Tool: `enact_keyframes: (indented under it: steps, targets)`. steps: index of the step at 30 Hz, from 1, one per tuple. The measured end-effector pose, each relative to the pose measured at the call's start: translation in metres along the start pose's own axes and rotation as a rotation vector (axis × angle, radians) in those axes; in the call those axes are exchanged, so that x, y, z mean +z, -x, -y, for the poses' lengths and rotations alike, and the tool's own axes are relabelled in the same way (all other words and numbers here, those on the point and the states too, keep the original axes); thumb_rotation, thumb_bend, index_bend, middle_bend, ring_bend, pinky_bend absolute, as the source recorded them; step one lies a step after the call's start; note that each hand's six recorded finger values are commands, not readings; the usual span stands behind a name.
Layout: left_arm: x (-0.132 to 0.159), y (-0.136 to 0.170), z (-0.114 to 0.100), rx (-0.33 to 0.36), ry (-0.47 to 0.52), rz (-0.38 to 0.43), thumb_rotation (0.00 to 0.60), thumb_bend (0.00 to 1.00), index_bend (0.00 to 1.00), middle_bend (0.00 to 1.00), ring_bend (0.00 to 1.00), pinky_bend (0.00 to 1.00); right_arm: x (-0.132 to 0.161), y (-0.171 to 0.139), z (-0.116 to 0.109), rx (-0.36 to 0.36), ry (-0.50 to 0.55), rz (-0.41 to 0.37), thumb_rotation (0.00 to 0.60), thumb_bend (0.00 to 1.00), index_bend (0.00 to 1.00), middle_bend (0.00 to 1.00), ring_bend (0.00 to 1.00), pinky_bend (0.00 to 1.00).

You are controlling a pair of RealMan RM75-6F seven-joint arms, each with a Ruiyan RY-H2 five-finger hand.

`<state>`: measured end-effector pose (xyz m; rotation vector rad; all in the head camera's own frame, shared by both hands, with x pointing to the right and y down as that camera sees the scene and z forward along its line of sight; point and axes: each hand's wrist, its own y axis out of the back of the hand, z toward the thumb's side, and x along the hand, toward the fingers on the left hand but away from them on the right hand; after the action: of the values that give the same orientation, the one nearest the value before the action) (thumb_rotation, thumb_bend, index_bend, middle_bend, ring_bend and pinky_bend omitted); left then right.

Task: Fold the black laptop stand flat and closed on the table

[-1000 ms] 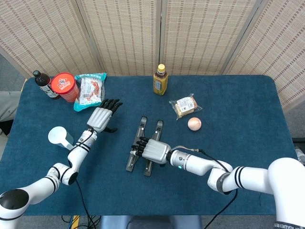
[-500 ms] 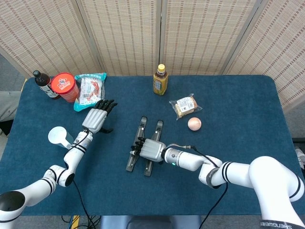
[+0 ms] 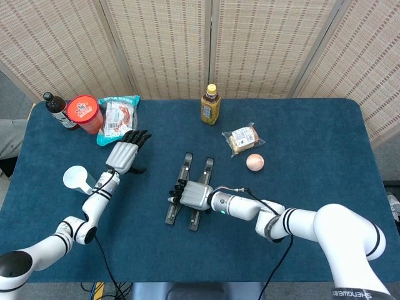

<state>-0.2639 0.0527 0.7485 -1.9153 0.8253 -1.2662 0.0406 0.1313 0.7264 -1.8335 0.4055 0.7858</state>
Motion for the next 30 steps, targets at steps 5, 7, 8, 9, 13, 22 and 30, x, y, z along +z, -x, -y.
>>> enact_keyframes:
  steps: [5, 7, 8, 9, 13, 22, 30]
  targets:
    - [-0.001, 0.0, -0.001, 0.004, 0.003, -0.002, 0.6, 0.13, 0.07, 0.04, 0.0, 0.0, 0.0, 0.005, -0.001, 0.017, 0.003, -0.005, 0.6, 0.0, 0.0, 0.0, 0.0, 0.0]
    - [-0.002, 0.001, -0.001, 0.005, 0.004, -0.003, 0.6, 0.13, 0.07, 0.04, 0.0, 0.0, 0.0, 0.007, 0.0, 0.027, 0.002, -0.007, 0.6, 0.0, 0.0, 0.0, 0.0, 0.0]
    - [-0.002, 0.001, 0.0, 0.004, 0.005, -0.004, 0.6, 0.13, 0.07, 0.04, 0.0, 0.0, 0.0, 0.007, 0.0, 0.033, 0.004, -0.008, 0.6, 0.0, 0.0, 0.0, 0.0, 0.0]
    - [-0.003, 0.001, 0.0, 0.005, 0.005, -0.004, 0.6, 0.13, 0.07, 0.04, 0.0, 0.0, 0.001, 0.008, 0.0, 0.036, 0.003, -0.01, 0.6, 0.0, 0.0, 0.0, 0.0, 0.0]
    - [-0.004, 0.002, 0.0, 0.005, 0.005, -0.006, 0.6, 0.13, 0.07, 0.04, 0.0, 0.0, 0.001, 0.009, 0.0, 0.036, 0.005, -0.015, 0.6, 0.0, 0.0, 0.0, 0.0, 0.0]
    - [-0.003, 0.001, 0.0, 0.01, 0.007, 0.0, 0.6, 0.13, 0.07, 0.04, 0.0, 0.0, -0.002, 0.011, -0.002, 0.021, 0.008, -0.012, 0.6, 0.0, 0.0, 0.19, 0.0, 0.0]
    - [-0.002, 0.001, 0.001, 0.008, 0.01, 0.002, 0.6, 0.13, 0.07, 0.04, 0.0, 0.0, -0.005, 0.015, -0.005, -0.02, 0.009, -0.009, 0.6, 0.05, 0.11, 0.36, 0.0, 0.0]
